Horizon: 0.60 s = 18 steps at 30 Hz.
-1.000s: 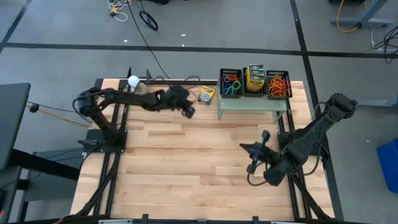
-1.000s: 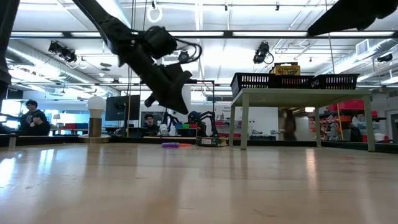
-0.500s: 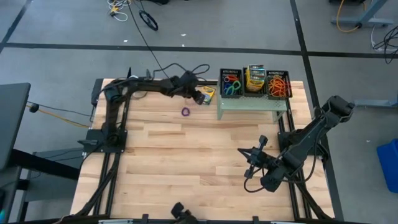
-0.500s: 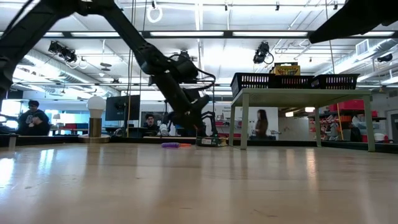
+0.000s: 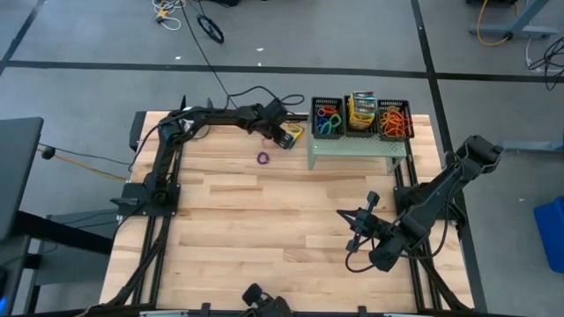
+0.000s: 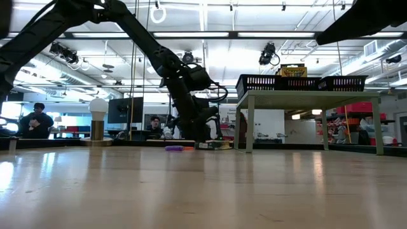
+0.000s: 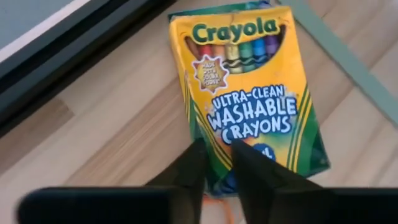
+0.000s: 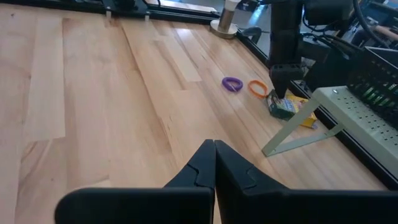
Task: Pick & Place Office Desk Supplies
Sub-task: Put the yellow crayon box into the middle black basket on the shelf
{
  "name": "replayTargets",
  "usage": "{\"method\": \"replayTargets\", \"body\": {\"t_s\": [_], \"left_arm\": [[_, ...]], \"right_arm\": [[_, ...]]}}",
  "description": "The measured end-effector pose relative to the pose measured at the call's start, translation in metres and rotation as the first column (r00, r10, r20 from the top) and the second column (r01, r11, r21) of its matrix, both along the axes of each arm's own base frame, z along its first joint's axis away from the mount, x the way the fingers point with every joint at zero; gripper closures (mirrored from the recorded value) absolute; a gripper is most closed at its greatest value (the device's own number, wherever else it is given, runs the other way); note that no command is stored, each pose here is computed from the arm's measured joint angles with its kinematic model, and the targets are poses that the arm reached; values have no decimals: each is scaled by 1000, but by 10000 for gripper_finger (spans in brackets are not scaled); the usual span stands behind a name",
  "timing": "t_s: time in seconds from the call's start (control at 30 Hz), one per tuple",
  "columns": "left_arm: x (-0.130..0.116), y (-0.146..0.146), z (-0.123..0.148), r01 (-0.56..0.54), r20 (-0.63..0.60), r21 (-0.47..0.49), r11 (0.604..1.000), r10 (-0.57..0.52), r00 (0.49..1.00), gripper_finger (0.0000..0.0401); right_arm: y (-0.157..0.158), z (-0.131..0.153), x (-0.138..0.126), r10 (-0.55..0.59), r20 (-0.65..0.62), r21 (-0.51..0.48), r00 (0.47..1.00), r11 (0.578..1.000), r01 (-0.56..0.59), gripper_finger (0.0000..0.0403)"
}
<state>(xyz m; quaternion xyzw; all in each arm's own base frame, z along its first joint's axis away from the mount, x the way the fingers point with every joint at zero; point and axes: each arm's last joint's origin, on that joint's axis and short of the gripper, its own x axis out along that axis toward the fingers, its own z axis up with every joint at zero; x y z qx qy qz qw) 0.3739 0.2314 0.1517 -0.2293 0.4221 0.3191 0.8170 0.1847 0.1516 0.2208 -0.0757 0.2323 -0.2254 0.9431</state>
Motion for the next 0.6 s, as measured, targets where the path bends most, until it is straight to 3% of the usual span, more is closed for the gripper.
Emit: {"method": "replayTargets", "body": {"t_s": [0.17,0.37,0.6], "left_arm": [[-8,-5,3,59,-95,-18,998,-60,994,389],[-20,-26,30,97,-233,40,994,-86,969,394],[-43,-65,73,135,-210,185,973,-95,973,395]], "right_arm": [[0,0,0,0,0,0,1000,1000,0,401],[0,0,0,5,-6,5,1000,1000,-5,401],[4,-1,-4,20,-13,36,1000,999,-20,401]]}}
